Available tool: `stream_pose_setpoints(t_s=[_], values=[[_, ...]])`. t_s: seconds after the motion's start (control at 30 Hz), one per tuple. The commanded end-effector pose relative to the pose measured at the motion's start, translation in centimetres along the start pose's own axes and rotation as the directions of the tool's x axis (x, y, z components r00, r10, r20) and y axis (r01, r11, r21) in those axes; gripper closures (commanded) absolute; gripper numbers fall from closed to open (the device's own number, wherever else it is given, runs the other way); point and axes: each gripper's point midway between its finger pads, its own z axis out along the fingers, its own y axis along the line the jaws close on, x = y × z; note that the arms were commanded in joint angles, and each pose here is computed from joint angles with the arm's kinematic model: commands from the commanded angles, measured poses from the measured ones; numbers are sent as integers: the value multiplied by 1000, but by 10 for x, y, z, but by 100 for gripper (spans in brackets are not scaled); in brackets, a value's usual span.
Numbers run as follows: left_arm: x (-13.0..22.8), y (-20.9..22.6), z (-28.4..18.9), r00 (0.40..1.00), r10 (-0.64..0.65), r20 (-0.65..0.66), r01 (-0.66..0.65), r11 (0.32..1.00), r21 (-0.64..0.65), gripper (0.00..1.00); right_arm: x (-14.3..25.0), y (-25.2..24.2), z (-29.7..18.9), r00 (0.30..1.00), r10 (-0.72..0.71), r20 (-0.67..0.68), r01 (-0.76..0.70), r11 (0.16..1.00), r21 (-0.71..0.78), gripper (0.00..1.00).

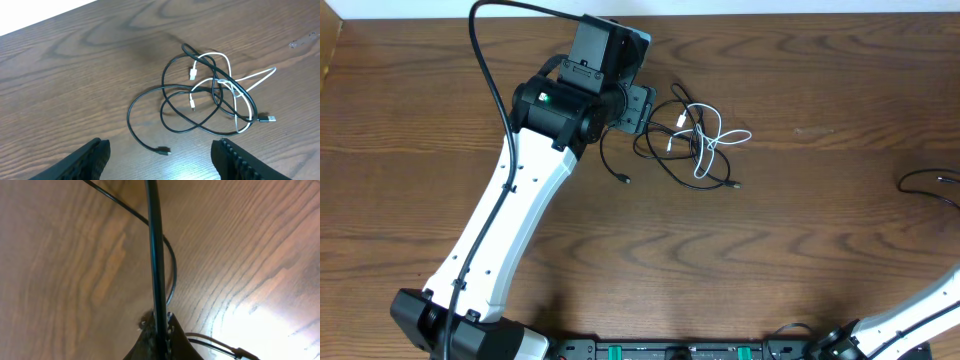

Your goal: Untangle cables

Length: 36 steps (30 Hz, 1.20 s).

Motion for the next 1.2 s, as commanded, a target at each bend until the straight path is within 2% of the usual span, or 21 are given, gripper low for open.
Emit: stream_pose_setpoints(t_s=[0.0, 0.07, 0.1, 0.17, 0.37, 0.5, 0.7, 0.8, 0.9, 1.17], values=[[6, -1, 6, 1000, 0, -24, 1, 1000, 6, 30, 22, -10, 41, 994, -11, -111, 16, 999, 51, 98], [6, -1, 6, 1000, 0, -24, 1, 1000, 6, 30, 27, -11, 50, 991, -8, -135, 16, 998, 55, 99], [6, -1, 6, 1000, 0, -24, 0, 1000, 6, 30, 27, -11, 51, 990, -18, -138, 26, 998, 54, 71], [6, -1, 6, 1000, 0, -24, 1, 1000, 6, 30, 26, -9, 51, 990, -43, -133, 49, 998, 44, 1], [6, -1, 6, 1000, 3, -24, -3, 1000, 5, 30, 24, 11, 49, 989, -75, -125, 66, 995, -73, 1], [6, -1, 6, 1000, 15, -24, -15, 1000, 5, 30, 7, 19, 27, 995, -85, -48, 81, 993, -86, 1], [6, -1, 9, 999, 15, -31, -15, 1000, 6, 30, -25, 43, -51, 985, -77, 156, 100, 984, -146, 1], [6, -1, 9, 999, 15, -30, -15, 1000, 5, 30, -37, 44, -99, 960, -57, 275, 85, 992, -90, 1], [6, -1, 9, 999, 15, -31, -15, 1000, 6, 30, -39, 42, -125, 937, -77, 341, 85, 996, -8, 1], [7, -1, 9, 999, 23, -31, -23, 1000, 6, 30, -18, 82, -132, 934, -133, 330, 140, 990, 3, 1]])
